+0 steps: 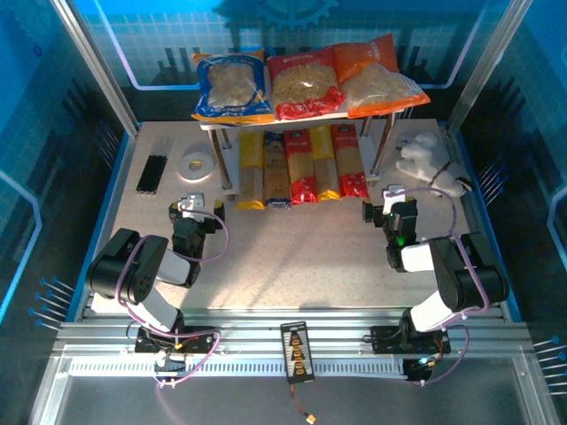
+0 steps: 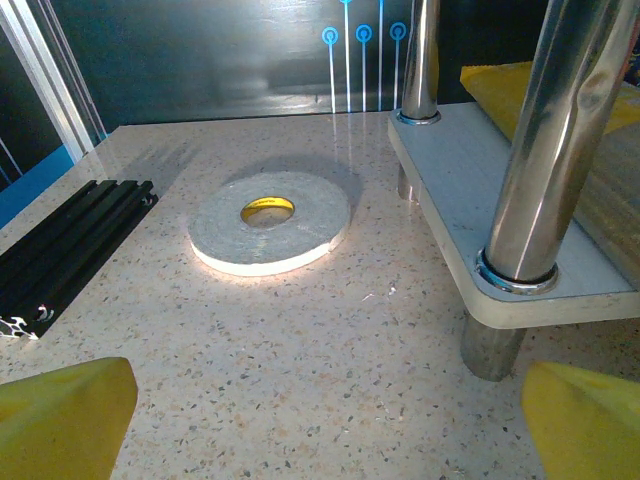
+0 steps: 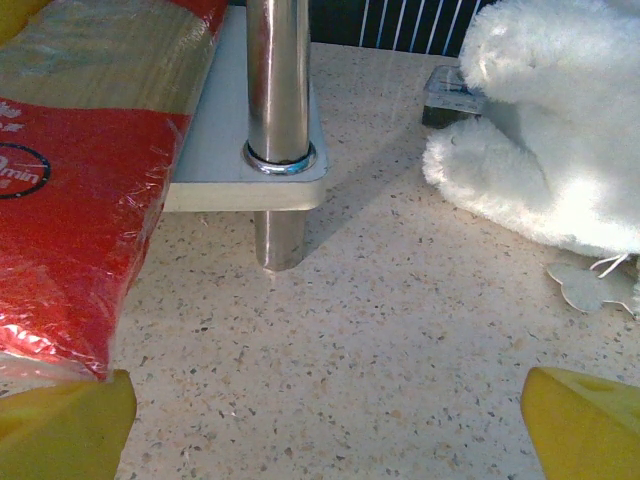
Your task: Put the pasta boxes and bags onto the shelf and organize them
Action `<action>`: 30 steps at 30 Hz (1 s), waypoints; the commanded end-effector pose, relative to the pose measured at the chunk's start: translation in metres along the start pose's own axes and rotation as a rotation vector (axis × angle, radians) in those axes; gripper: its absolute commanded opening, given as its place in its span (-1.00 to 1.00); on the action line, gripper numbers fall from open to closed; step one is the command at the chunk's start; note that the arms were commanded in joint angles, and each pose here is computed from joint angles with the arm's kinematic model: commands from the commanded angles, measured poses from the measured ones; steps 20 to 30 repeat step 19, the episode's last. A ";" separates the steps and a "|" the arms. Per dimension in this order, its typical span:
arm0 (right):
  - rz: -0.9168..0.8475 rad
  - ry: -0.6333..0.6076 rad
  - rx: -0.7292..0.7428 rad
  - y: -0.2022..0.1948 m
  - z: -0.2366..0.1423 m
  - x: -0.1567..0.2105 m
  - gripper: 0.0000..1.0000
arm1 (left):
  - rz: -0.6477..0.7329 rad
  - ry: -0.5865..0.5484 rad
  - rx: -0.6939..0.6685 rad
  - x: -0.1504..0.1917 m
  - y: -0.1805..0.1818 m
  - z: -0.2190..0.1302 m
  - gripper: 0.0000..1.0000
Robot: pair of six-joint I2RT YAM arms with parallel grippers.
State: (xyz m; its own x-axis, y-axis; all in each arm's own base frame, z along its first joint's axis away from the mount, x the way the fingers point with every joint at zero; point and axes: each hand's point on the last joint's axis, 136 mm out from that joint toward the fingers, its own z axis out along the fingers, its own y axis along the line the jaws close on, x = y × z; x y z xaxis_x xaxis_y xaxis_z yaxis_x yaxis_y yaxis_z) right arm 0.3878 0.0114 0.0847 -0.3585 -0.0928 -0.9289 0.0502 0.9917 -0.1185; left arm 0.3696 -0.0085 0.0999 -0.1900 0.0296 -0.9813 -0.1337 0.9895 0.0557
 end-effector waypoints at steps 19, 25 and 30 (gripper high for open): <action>0.001 -0.063 0.007 -0.001 0.002 -0.019 0.99 | -0.024 0.009 -0.016 -0.010 0.005 0.011 0.99; 0.001 -0.063 0.007 -0.001 0.002 -0.019 0.99 | -0.024 0.009 -0.016 -0.010 0.005 0.011 0.99; 0.001 -0.063 0.007 -0.001 0.002 -0.019 0.99 | -0.024 0.009 -0.016 -0.010 0.005 0.011 0.99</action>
